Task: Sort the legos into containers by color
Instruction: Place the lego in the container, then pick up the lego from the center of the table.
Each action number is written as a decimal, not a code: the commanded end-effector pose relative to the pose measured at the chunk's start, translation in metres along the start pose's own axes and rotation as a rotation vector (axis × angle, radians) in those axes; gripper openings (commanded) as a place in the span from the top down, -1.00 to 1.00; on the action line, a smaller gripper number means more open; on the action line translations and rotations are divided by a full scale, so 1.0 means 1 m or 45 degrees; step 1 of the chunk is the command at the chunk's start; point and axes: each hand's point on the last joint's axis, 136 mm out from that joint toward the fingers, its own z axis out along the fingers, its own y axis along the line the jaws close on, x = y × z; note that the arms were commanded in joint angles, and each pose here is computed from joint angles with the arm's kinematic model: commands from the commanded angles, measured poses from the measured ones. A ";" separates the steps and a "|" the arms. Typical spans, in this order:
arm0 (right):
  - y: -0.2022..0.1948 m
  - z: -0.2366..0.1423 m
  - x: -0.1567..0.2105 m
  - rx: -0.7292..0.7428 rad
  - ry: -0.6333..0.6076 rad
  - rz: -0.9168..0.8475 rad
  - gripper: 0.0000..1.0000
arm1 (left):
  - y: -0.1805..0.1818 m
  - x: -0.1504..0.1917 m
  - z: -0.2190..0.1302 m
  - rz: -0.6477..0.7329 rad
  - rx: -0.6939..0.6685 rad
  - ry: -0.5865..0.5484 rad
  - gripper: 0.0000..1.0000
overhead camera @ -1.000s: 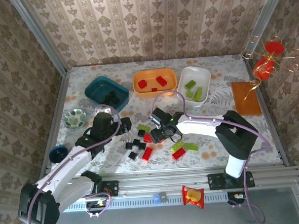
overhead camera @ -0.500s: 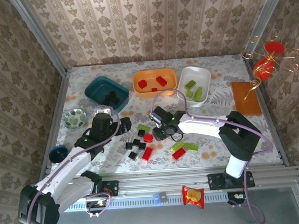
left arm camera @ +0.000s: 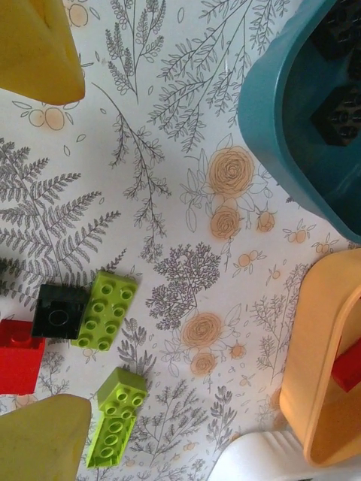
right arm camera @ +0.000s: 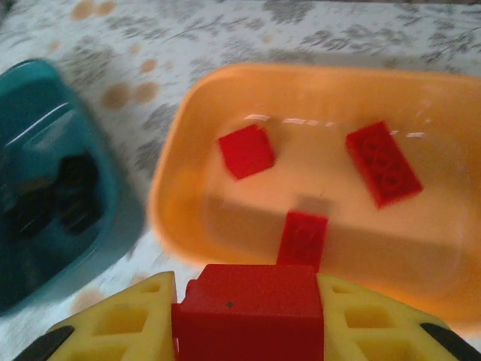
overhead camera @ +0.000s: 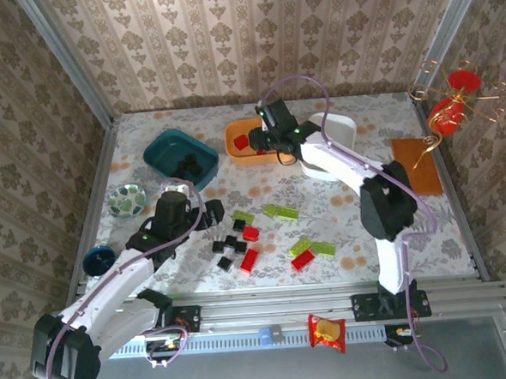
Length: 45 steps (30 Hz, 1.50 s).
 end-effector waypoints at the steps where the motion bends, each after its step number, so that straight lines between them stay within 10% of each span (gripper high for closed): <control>1: -0.025 0.033 0.007 0.127 0.076 0.073 0.44 | 0.000 0.015 -0.002 -0.014 0.010 0.054 -1.00; 12: -0.022 0.033 -0.027 0.105 0.032 0.116 -0.46 | -0.004 0.028 0.002 0.024 0.014 0.117 -1.00; 23: -0.007 -0.054 0.013 -0.001 -0.047 0.089 -0.51 | -0.038 0.029 0.022 0.181 0.107 0.217 -0.96; 33: -0.058 -0.104 0.101 0.092 -0.009 0.209 -0.52 | -0.099 0.063 0.076 0.456 0.218 0.476 -0.69; 45: -0.097 -0.165 0.119 0.166 -0.131 0.310 -0.55 | -0.112 0.085 0.117 0.707 0.117 0.584 -0.38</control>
